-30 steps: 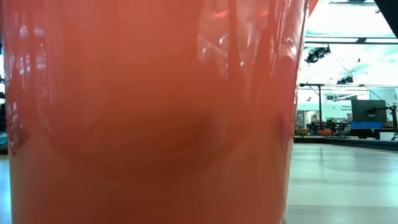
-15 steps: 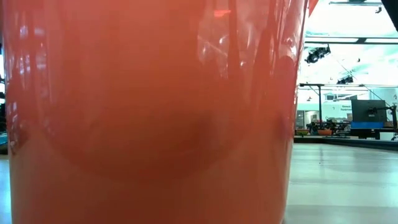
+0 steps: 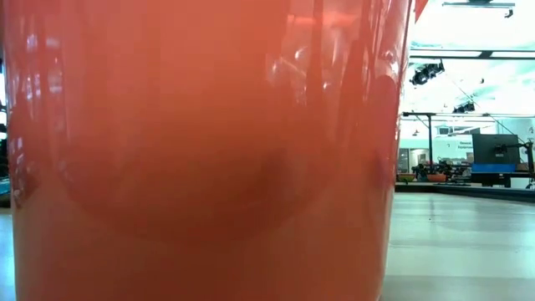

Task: Organize candy in baskets
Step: Put the white chocolate bar into the orange bucket

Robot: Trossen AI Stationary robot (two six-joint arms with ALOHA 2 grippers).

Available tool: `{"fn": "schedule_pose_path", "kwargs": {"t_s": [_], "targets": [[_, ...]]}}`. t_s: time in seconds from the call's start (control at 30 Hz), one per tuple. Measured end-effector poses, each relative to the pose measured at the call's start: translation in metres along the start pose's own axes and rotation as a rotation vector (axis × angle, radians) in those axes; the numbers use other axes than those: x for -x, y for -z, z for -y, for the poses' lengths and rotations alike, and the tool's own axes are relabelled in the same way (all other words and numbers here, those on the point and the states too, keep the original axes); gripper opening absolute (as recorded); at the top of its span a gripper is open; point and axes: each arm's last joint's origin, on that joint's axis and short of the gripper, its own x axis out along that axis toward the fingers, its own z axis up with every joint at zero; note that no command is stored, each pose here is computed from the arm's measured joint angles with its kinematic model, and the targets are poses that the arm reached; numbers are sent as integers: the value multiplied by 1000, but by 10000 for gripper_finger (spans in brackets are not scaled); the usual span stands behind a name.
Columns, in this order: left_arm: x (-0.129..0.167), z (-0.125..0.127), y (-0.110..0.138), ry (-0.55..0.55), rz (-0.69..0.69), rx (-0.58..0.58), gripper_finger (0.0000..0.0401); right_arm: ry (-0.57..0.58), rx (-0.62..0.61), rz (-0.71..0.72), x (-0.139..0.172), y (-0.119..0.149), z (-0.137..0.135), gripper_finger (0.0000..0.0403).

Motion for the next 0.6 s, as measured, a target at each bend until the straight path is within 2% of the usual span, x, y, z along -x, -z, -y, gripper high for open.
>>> {"fn": "schedule_pose_path", "kwargs": {"t_s": [0.1,0.3,0.47,0.6], "targets": [[0,0,-2,-12,24,9,55,-40,42,28,-8,3,7,139],[0,1,-4,-11,48,21,55,-279,22,56,-35,3,9,139],[0,1,-4,2,43,13,55,-338,17,131,-43,4,2,143],[0,1,-4,2,43,3,55,-354,43,167,-46,3,0,162]]}}
